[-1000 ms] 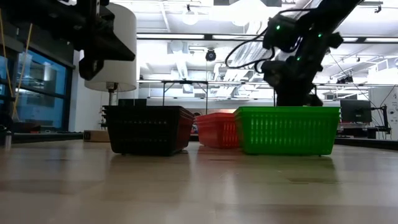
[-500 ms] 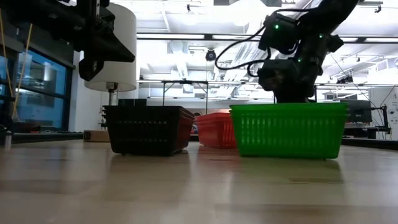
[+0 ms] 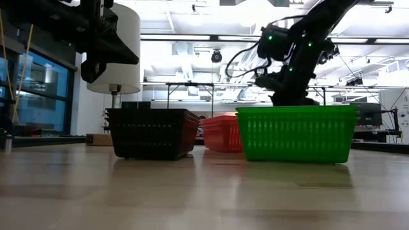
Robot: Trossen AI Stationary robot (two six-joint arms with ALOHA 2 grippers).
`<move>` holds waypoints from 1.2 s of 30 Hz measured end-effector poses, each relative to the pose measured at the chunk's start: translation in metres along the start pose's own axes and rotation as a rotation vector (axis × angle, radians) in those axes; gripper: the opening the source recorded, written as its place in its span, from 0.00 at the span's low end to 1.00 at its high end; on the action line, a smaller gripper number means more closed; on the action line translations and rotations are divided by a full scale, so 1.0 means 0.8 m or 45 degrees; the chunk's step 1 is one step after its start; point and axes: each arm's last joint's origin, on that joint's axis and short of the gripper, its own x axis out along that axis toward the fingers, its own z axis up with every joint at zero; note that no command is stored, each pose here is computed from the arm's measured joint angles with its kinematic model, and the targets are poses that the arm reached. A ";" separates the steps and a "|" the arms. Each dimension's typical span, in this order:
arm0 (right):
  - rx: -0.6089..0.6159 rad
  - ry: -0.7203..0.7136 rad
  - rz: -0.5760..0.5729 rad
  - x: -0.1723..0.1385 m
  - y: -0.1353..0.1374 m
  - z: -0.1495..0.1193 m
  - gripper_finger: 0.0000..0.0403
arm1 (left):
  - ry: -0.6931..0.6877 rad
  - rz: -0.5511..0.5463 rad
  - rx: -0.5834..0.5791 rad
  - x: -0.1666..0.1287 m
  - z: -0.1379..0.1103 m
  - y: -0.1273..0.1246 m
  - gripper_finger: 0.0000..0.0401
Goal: Stack baskets by color
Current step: Adjust the stacked bins
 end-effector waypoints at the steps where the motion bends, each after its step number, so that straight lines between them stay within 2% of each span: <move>1: 0.005 0.014 0.011 0.004 0.000 0.000 0.00 | 0.000 0.000 0.000 0.000 0.000 0.000 0.00; 11: 0.009 0.044 0.189 0.032 0.030 -0.006 0.00 | 0.005 0.004 0.002 0.000 0.000 0.000 0.00; 19: 0.016 -0.040 0.299 0.033 0.049 -0.006 0.00 | 0.008 0.021 0.021 0.000 -0.001 0.002 0.00; 22: -0.014 -0.056 0.287 0.028 0.049 -0.002 0.00 | 0.008 0.024 0.030 0.000 -0.001 0.002 0.00; 26: -0.100 -0.070 0.275 -0.003 0.048 0.007 0.00 | 0.013 0.023 0.032 0.000 -0.002 0.002 0.00; 29: -0.189 -0.087 0.371 -0.041 0.054 0.003 0.00 | 0.018 0.026 0.034 0.000 -0.002 0.002 0.00; 33: -0.333 0.062 0.625 -0.087 0.073 -0.032 0.00 | 0.017 0.025 0.049 0.000 -0.002 0.002 0.00; 36: -0.424 0.192 0.718 -0.108 0.093 -0.072 0.00 | 0.017 0.026 0.057 0.000 -0.002 0.002 0.00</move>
